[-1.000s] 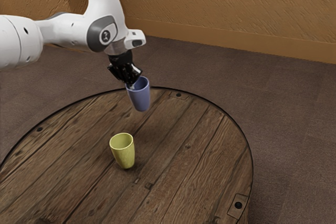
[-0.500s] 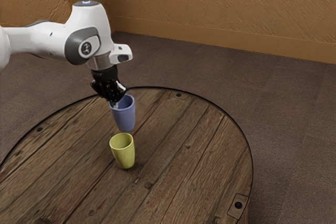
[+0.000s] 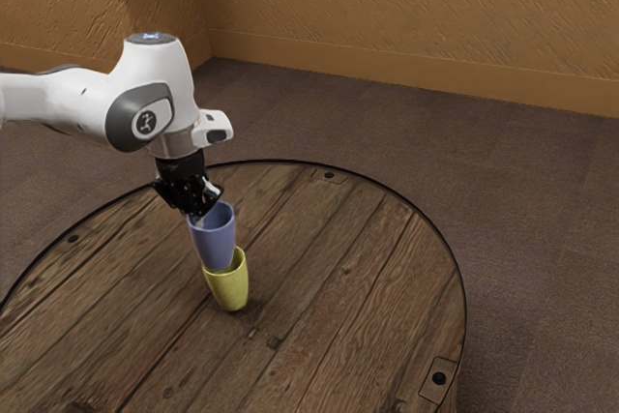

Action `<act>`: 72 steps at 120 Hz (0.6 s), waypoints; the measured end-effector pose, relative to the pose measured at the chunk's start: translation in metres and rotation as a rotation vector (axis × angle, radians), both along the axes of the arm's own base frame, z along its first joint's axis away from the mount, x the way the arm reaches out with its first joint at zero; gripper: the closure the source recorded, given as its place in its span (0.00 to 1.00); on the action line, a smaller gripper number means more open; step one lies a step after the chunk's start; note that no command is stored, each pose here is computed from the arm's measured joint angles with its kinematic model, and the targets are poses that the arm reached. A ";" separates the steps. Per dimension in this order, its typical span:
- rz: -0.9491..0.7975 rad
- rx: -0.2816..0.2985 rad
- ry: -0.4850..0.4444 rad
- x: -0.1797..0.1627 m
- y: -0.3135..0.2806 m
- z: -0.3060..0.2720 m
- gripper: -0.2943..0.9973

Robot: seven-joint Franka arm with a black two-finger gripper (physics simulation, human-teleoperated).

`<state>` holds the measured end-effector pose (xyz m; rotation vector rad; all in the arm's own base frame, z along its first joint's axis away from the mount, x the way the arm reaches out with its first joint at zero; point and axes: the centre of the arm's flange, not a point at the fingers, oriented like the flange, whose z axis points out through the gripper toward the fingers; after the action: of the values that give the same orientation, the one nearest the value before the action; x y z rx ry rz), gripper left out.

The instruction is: Place the right cup onto the left cup

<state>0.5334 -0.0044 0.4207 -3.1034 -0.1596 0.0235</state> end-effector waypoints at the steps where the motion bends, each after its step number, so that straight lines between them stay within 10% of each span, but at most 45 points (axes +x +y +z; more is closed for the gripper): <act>1: 0.001 0.000 -0.001 0.000 0.000 0.000 0.84; 45: 0.028 0.004 -0.021 0.009 -0.008 -0.019 0.84; 72: 0.027 0.011 -0.029 0.011 -0.010 -0.020 0.47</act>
<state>0.5441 -0.0147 0.4011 -3.0913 -0.2013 -0.0212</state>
